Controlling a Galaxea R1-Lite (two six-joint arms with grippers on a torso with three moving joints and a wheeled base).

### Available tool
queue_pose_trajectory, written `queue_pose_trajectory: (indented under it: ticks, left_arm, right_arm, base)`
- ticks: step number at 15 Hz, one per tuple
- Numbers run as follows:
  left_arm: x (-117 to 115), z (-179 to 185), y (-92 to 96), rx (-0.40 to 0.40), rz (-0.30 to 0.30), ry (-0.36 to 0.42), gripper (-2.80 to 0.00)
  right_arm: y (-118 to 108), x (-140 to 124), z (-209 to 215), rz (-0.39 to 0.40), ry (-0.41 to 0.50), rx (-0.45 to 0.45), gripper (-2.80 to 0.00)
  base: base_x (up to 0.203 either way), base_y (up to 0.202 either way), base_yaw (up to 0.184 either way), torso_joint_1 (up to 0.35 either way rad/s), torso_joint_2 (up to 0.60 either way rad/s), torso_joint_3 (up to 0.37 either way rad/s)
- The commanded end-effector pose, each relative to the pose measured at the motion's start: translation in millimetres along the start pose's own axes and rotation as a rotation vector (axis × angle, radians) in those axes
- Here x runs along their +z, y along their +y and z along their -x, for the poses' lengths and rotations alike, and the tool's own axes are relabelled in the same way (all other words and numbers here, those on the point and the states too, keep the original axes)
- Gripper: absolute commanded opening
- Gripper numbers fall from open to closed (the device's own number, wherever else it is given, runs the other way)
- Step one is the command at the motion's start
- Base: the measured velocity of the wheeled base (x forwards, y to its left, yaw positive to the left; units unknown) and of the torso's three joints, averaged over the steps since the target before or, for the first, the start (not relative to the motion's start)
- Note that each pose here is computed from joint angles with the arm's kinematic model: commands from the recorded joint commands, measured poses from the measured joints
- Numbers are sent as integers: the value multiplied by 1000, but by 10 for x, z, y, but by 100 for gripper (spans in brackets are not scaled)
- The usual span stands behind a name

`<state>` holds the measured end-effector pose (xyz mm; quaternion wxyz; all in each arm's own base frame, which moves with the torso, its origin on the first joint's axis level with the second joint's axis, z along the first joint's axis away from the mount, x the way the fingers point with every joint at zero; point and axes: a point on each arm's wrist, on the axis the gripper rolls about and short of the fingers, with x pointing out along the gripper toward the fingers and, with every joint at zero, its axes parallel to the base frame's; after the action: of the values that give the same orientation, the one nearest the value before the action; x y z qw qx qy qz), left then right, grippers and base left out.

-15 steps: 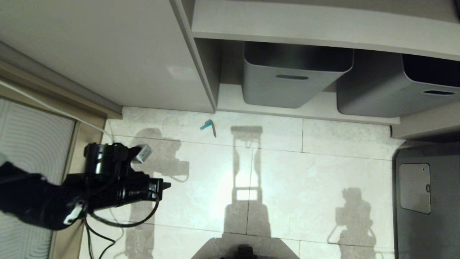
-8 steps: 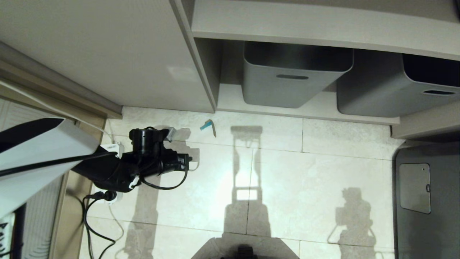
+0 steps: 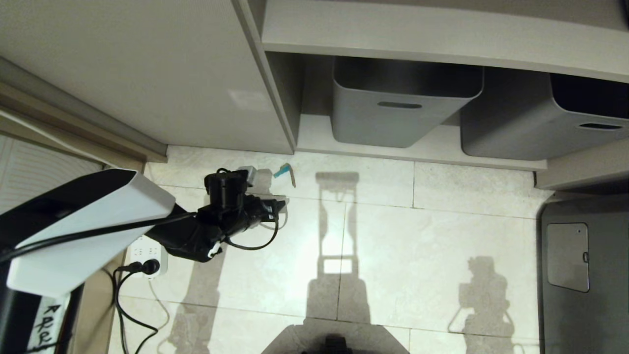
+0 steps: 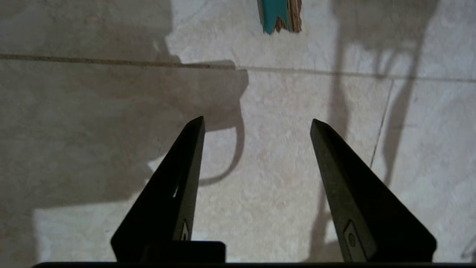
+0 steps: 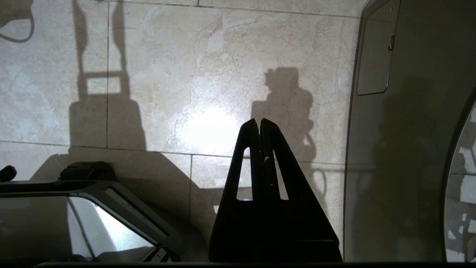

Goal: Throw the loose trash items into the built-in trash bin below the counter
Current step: Pick up the garbage

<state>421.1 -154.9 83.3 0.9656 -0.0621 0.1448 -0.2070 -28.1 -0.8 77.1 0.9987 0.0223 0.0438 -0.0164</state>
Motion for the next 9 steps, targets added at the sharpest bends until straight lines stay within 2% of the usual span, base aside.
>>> queue_pose_trajectory:
  ticks: [1,4,6,9]
  left_arm:
    - [-63,-102,-14,31,12,-76,0]
    - [-49,-221,-70,44,12,-113,0]
    - [-58,-321,-146,98,22,-147,0]
    - [-45,-426,-245,85,55,-177,0]
  right_arm:
    - [0,-1,-1,0,2,0,-280]
    - [0,-1,-1,-1,2,0,-280]
    - [0,-1,-1,0,2,0,-280]
    - [0,-1,-1,-1,2,0,-280]
  base:
    - [0,0,0,0,0,0]
    - [0,0,0,0,0,0]
    - [0,0,0,0,0,0]
    - [0,0,0,0,0,0]
